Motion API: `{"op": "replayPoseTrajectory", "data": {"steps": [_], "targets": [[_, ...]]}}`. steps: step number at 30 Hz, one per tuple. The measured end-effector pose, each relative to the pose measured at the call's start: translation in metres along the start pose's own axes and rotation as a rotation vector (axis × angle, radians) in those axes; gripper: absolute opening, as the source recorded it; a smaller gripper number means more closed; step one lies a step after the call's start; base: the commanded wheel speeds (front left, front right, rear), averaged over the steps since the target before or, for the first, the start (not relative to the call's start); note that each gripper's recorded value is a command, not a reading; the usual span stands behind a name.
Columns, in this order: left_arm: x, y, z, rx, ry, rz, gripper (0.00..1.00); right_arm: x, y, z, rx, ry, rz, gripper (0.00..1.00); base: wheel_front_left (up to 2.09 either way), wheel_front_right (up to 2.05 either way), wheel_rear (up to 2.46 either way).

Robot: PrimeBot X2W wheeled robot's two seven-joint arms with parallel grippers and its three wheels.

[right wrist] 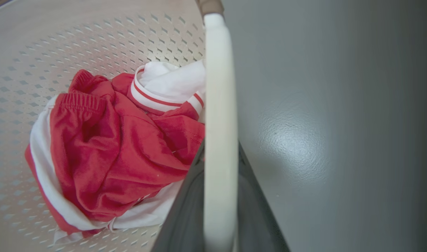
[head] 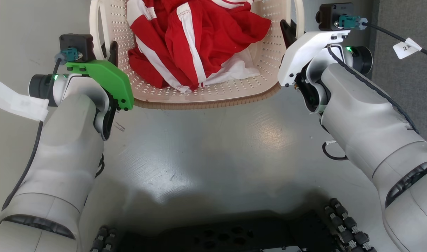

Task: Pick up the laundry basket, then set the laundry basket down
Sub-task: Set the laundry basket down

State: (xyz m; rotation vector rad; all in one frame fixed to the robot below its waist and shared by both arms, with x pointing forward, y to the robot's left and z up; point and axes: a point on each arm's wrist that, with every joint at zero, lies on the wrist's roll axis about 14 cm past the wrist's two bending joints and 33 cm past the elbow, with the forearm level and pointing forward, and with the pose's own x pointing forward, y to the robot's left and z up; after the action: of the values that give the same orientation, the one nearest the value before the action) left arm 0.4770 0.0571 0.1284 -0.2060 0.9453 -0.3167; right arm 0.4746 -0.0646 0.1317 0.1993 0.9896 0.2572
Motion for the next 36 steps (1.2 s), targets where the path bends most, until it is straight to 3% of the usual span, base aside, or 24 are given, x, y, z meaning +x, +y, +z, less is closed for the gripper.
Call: {"op": "replayPoseTrajectory", "data": {"steps": [5, 6, 7, 12, 14, 15, 16, 17, 19, 36], "targets": [[0.0, 0.001, -0.003, 0.0, 0.009, 0.004, 0.0, 0.001, 0.0, -0.002, 0.002, 0.004, 0.001, 0.0, 0.0, 0.0, 0.0], [0.0, 0.002, -0.004, 0.0, 0.011, 0.005, 0.0, 0.001, 0.0, -0.003, 0.0, 0.004, 0.0, 0.03, 0.0, 0.0, 0.0], [0.0, 0.002, -0.004, 0.0, 0.012, 0.007, 0.0, 0.001, 0.0, -0.003, -0.001, 0.005, 0.0, 0.14, 0.0, 0.0, 0.0], [-0.001, 0.003, -0.007, 0.0, 0.02, 0.013, 0.21, 0.0, 0.001, -0.003, -0.01, 0.006, 0.004, 0.25, 0.0, 0.0, 0.0], [-0.002, 0.005, -0.008, 0.002, 0.026, 0.018, 0.23, 0.0, 0.0, -0.002, -0.012, 0.002, 0.003, 0.31, 0.0, 0.0, 0.0], [-0.002, 0.006, -0.009, 0.002, 0.031, 0.018, 0.37, 0.0, 0.001, 0.0, -0.012, -0.001, 0.008, 0.43, 0.0, 0.0, 0.0], [-0.002, 0.006, -0.009, 0.002, 0.034, 0.016, 0.44, 0.001, 0.001, 0.002, -0.013, -0.005, 0.009, 0.51, 0.0, 0.0, 0.0], [-0.002, 0.005, -0.009, 0.003, 0.033, 0.014, 0.67, 0.002, 0.003, 0.005, -0.015, -0.012, 0.012, 1.0, 0.0, 0.0, 0.0], [-0.002, 0.005, -0.008, 0.003, 0.033, 0.015, 1.0, 0.001, 0.003, 0.006, -0.015, -0.014, 0.012, 1.0, 0.0, 0.0, 0.0], [-0.017, 0.004, 0.025, 0.033, -0.053, 0.029, 1.0, -0.018, 0.001, 0.036, -0.043, -0.091, -0.01, 1.0, 0.0, 0.0, 0.0]]}}
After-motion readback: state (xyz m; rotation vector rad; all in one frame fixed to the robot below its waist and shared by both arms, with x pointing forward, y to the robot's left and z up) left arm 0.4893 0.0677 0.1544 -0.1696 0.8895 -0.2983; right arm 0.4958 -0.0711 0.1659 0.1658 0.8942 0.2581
